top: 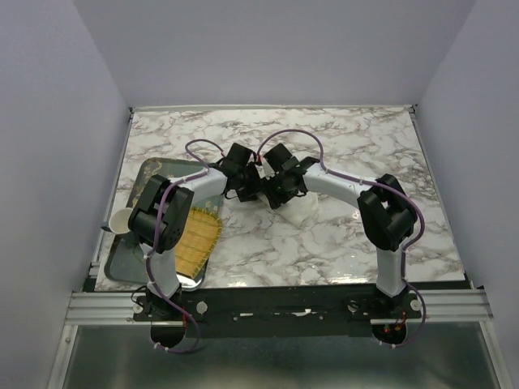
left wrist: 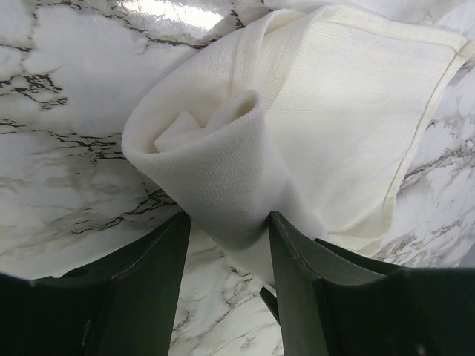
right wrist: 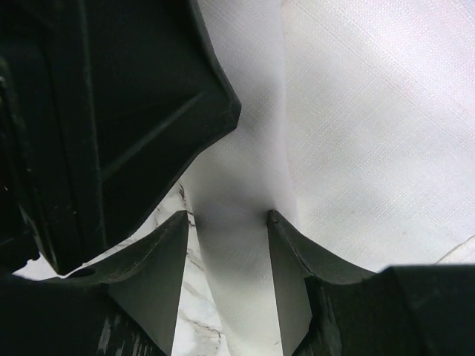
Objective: Fold the napkin, place the utensils inside, and roll it up
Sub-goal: Roll the napkin with the utensil
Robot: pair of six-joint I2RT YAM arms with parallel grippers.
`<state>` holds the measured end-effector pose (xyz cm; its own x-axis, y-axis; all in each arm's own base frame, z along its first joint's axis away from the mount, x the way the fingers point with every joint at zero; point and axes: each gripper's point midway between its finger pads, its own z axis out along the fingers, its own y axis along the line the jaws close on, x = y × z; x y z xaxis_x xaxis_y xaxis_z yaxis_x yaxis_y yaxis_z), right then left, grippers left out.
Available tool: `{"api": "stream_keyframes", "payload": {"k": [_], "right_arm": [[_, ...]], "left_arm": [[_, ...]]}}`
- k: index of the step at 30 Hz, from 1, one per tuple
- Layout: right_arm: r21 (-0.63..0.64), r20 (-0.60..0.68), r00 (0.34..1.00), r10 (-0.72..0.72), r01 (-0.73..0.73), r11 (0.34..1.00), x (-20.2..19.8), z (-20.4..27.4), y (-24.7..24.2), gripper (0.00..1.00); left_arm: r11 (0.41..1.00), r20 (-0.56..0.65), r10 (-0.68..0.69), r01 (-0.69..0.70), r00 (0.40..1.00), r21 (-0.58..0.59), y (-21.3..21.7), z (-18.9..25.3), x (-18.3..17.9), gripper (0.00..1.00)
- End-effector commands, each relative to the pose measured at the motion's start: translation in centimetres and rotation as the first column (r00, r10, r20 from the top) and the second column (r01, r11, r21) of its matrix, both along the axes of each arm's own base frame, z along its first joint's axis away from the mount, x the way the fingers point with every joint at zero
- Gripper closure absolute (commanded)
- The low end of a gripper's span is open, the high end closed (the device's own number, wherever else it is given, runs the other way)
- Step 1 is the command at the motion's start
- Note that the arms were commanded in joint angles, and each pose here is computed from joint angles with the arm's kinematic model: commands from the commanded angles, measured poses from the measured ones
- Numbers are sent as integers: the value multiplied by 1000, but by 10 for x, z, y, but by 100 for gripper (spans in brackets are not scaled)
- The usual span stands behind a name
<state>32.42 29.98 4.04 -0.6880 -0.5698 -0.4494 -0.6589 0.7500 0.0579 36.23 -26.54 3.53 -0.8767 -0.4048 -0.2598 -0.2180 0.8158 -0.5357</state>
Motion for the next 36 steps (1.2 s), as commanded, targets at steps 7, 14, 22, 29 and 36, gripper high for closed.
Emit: {"api": "stream_keyframes", "payload": {"k": [7,14,22,29,36], "right_arm": [[-133,29,998,-54,58,989,-4,-49,-20,44],[-192,68,994,-90,101,976,1,-60,-33,50],[-225,100,988,-116,136,965,5,-67,-41,61],[-233,92,988,-121,139,963,2,-75,-45,47],[-180,25,993,-112,115,977,-8,-80,-34,58]], "left_arm": [[997,-109,-37,44,993,60,9,-30,-27,41],[998,-92,-56,59,994,30,4,-19,-25,40],[997,-69,-72,73,995,1,0,-9,-23,37],[997,-77,-71,70,995,-8,0,-12,-23,37],[997,-40,-69,70,997,14,9,-4,-17,36]]}}
